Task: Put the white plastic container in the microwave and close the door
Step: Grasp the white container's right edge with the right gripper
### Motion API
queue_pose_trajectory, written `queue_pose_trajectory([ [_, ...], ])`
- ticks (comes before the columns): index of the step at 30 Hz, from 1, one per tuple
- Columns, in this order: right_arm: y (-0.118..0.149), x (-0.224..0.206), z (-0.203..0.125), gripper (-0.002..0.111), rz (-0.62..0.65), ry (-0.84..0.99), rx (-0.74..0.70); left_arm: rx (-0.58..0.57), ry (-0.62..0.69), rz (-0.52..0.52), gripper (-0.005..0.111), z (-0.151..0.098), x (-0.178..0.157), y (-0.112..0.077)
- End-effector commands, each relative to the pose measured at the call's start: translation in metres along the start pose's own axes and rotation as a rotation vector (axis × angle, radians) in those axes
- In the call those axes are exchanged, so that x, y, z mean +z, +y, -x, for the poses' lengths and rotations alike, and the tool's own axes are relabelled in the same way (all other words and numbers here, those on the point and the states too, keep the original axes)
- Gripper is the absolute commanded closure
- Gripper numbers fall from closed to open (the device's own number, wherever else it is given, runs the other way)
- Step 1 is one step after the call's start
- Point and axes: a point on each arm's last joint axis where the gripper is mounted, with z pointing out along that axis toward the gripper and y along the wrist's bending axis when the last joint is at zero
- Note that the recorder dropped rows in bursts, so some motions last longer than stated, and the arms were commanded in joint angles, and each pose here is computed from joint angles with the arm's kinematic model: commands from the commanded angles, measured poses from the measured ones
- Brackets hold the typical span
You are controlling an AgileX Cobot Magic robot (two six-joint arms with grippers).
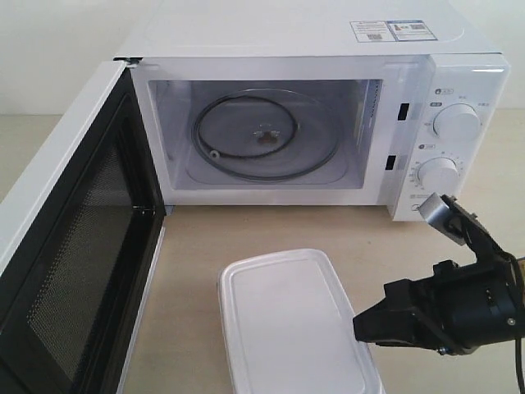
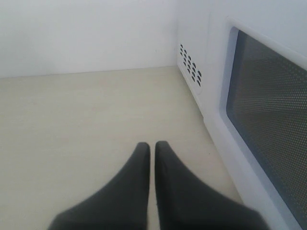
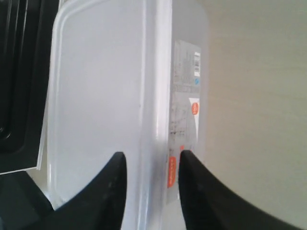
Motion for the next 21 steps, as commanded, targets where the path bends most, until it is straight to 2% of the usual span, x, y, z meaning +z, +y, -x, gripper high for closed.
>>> queue_pose_trajectory([
  [1, 0.0, 0.0, -0.002, 0.073, -0.006, 0.007, 0.004, -0.004, 0.001, -0.001, 0.102, -0.001, 0.0, 0.0],
  [9, -0.011, 0.014, -0.002, 0.073, 0.026, 0.062, 0.053, -0.004, 0.001, -0.001, 0.102, -0.001, 0.0, 0.0],
  [13, -0.007, 0.018, 0.005, 0.073, 0.098, 0.068, 0.062, -0.004, 0.001, -0.001, 0.102, -0.001, 0.0, 0.0],
  [21, -0.007, 0.018, 0.009, 0.073, 0.098, 0.065, 0.063, -0.004, 0.001, -0.001, 0.102, -0.001, 0.0, 0.0],
])
